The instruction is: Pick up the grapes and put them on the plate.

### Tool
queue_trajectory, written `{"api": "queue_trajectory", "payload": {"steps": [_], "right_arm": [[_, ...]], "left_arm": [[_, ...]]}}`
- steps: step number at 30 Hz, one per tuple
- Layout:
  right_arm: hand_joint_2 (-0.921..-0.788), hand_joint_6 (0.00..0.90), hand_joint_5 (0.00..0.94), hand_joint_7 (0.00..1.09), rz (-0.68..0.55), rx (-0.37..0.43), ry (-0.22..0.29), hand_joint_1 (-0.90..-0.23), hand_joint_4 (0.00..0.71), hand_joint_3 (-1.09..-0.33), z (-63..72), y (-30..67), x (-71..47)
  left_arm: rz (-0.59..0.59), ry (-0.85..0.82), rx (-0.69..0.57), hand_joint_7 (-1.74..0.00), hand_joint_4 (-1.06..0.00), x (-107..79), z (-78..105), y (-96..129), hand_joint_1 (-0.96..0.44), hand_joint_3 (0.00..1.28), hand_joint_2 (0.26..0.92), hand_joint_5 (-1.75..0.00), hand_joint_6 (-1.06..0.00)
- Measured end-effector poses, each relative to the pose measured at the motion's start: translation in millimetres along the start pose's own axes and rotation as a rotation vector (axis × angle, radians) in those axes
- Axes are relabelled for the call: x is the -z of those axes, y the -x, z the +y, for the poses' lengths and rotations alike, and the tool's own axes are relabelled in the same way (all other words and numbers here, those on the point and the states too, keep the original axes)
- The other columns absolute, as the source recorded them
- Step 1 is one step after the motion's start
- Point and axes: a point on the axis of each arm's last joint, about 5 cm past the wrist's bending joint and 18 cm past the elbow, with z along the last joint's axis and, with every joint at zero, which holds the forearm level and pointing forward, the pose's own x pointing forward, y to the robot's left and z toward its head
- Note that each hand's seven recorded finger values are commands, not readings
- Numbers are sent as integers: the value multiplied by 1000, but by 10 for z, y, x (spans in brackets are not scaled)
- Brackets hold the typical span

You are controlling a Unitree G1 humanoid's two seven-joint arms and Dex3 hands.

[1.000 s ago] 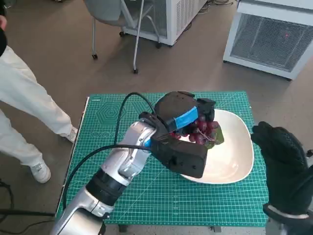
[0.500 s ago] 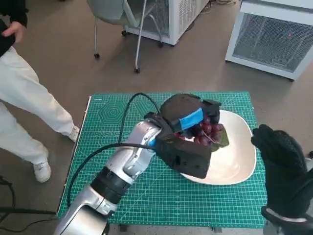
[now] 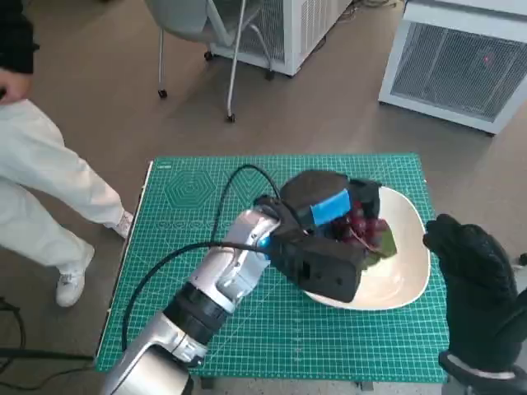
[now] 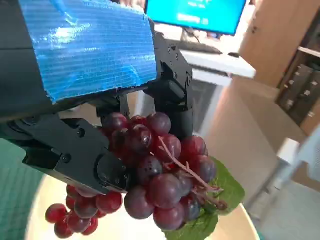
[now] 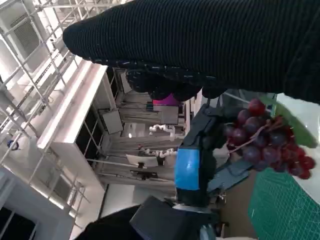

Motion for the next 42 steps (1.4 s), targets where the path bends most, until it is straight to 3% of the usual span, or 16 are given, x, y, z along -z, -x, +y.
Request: {"api": "queue_trajectory", "payload": {"steps": [2,5,12,17,23,31,37,42], "right_arm": [[-921,300,470,830,1,1,-1,-312,563,-547,2,5,0],[-921,299,469,830,3,2,-1,-311,564,-546,3,14,0],[-921,298,467,832,9,9,-1,-314,564,-545,1,36,2],[-921,296,466,834,12,13,3,-316,564,-545,1,41,3],[-921,295,466,835,13,12,5,-320,565,-544,12,40,8],[-921,287,459,836,14,9,-4,-322,550,-544,47,5,17],[-921,249,420,815,3,-4,-12,-335,485,-535,87,-95,34],[-921,214,339,770,-3,-35,1,-385,420,-527,127,-235,95]], "left_arm": [[-4,15,11,-258,-302,8,-13,-2,-197,61,917,-158,-378],[-10,23,22,-140,-250,17,-23,-1,-325,48,919,-57,-353],[-13,15,26,-46,-155,50,-34,10,-567,99,921,-4,-308],[-15,3,14,-16,-105,91,-27,31,-675,266,921,-1,-271],[-22,7,3,-2,-74,139,-18,55,-720,398,921,0,-248],[-32,102,-46,-4,-61,247,73,129,-696,448,921,-2,-247],[-44,289,-96,-7,-91,388,166,231,-682,483,921,-15,-255],[-70,518,-150,-15,-153,544,217,327,-674,499,921,-38,-273]]}}
